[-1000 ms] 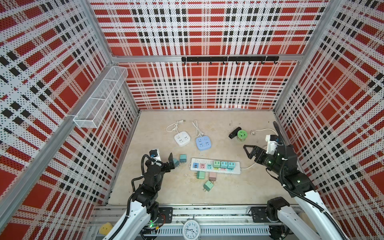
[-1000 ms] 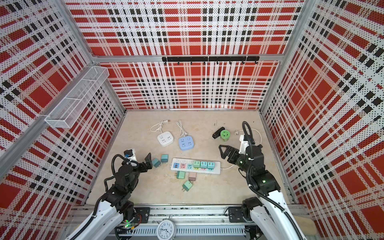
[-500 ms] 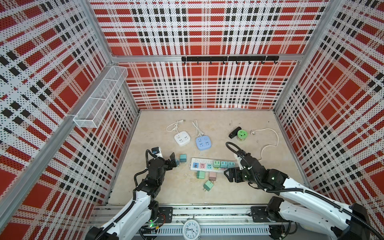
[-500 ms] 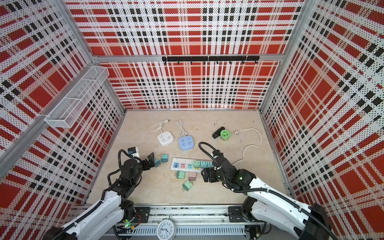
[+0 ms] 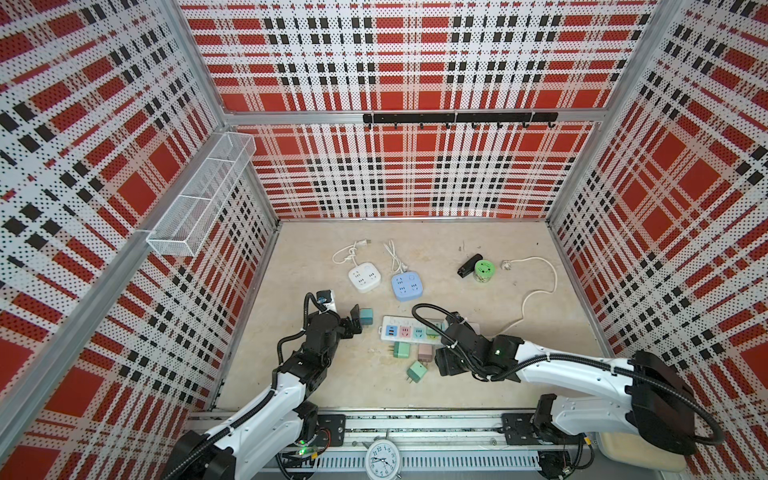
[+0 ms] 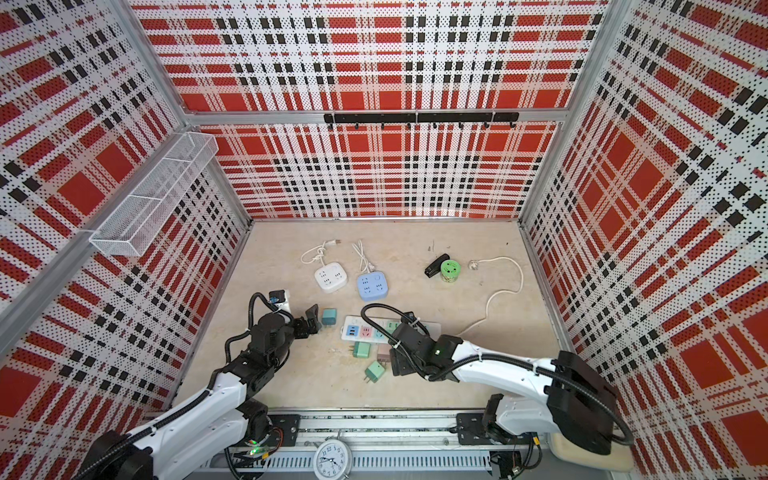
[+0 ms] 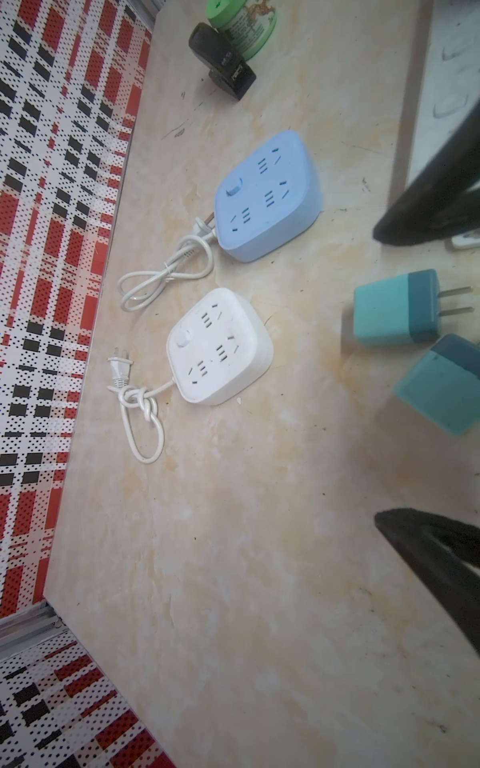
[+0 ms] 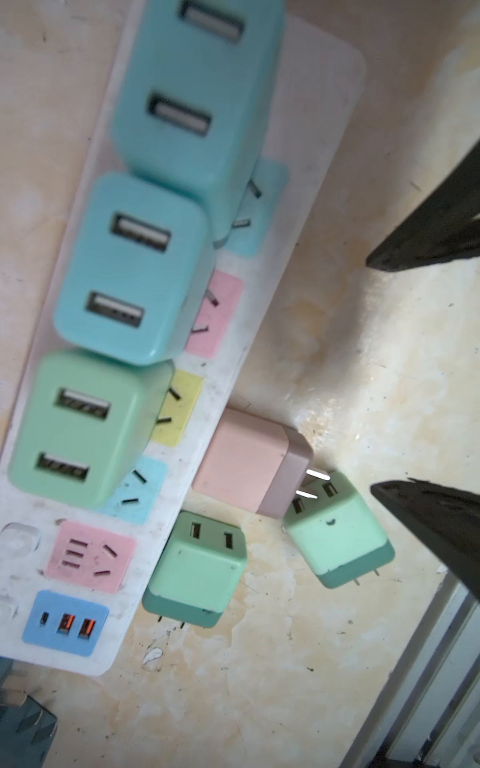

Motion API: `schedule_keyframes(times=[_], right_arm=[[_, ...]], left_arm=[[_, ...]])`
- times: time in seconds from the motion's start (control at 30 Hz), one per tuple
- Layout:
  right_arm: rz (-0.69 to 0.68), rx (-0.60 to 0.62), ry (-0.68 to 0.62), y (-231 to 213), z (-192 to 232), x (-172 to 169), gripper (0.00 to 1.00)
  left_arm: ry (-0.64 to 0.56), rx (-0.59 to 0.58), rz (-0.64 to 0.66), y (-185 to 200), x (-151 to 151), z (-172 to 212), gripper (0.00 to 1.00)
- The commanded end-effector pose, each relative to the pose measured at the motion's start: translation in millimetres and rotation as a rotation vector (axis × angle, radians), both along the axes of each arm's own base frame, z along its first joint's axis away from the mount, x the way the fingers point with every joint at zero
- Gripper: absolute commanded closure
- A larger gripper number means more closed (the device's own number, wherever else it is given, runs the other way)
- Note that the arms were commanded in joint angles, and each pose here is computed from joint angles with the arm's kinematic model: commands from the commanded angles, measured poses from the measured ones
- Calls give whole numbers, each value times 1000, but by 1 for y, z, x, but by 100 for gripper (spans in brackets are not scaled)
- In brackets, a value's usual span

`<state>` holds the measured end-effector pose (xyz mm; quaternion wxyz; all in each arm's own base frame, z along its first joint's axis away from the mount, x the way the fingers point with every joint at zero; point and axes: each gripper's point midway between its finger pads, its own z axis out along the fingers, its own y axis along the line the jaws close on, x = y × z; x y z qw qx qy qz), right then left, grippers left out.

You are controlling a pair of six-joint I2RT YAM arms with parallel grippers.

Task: Insert the plug
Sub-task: 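Lower the right gripper and close it on the pink adapter beside the strip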

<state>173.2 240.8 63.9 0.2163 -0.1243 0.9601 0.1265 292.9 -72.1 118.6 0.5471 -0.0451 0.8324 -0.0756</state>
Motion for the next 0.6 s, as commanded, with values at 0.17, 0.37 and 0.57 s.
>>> schedule_keyframes(times=[0.17, 0.37, 0.57], right_arm=[[-13, -9, -51, 29, 9, 13, 18], [-26, -35, -44, 41, 1, 21, 17], [-34, -96, -27, 48, -11, 26, 18]], left_arm=[[-46, -6, 16, 0, 6, 16, 1], [-38, -2, 8, -2, 8, 15, 1], [-31, 2, 6, -3, 9, 14, 1]])
